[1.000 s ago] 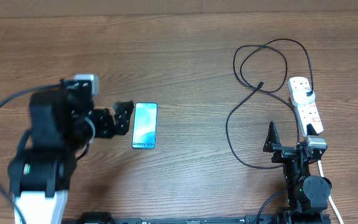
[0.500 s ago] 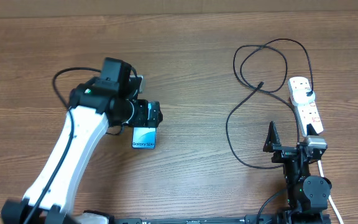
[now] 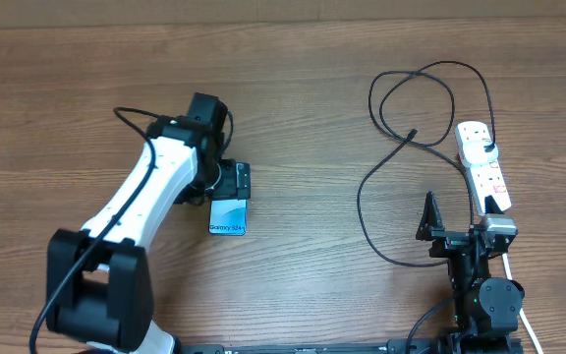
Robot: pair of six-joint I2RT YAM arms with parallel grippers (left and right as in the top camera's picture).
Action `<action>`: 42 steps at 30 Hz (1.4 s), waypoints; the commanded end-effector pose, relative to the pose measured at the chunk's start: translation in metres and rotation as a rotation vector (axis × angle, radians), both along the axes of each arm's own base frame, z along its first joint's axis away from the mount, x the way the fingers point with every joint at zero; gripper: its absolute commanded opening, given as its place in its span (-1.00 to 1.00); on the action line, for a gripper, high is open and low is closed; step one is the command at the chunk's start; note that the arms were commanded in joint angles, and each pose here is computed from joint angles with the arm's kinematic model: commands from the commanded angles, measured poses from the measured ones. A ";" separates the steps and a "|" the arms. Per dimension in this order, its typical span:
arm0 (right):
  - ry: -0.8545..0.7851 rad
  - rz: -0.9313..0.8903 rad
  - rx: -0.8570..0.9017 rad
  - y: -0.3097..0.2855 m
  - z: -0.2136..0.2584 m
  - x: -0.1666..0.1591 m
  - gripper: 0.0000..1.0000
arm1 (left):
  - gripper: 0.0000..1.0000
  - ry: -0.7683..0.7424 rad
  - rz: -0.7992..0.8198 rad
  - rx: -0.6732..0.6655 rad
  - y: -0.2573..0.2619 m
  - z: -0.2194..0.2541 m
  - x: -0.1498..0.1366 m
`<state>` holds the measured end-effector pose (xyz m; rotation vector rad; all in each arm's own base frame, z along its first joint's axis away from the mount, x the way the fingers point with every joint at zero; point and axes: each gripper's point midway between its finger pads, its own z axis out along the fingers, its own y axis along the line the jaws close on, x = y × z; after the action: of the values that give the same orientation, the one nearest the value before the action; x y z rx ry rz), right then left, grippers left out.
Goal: Plug charger to phone and switch on socket
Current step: 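Move the left gripper over the phone and grasp it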
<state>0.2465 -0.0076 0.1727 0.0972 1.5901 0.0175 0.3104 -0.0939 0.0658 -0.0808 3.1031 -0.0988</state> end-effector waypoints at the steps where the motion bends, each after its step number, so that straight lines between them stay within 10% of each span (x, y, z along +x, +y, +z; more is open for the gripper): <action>1: -0.004 -0.013 -0.002 -0.003 -0.001 0.000 1.00 | 1.00 -0.011 -0.015 0.034 -0.008 -0.009 0.009; 28: -0.004 -0.013 -0.002 -0.003 -0.001 0.000 1.00 | 1.00 0.135 -0.033 0.132 0.000 -0.086 0.006; 35: -0.004 -0.013 -0.002 -0.003 -0.001 0.000 1.00 | 0.51 0.140 -0.049 0.133 0.000 -0.091 0.006; 42: -0.004 -0.013 -0.002 -0.003 -0.001 0.000 1.00 | 0.46 0.140 -0.050 0.133 0.000 -0.091 0.006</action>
<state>0.2464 -0.0077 0.1727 0.0981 1.5900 0.0177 0.3215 -0.1059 -0.0025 -0.0051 3.2040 0.0022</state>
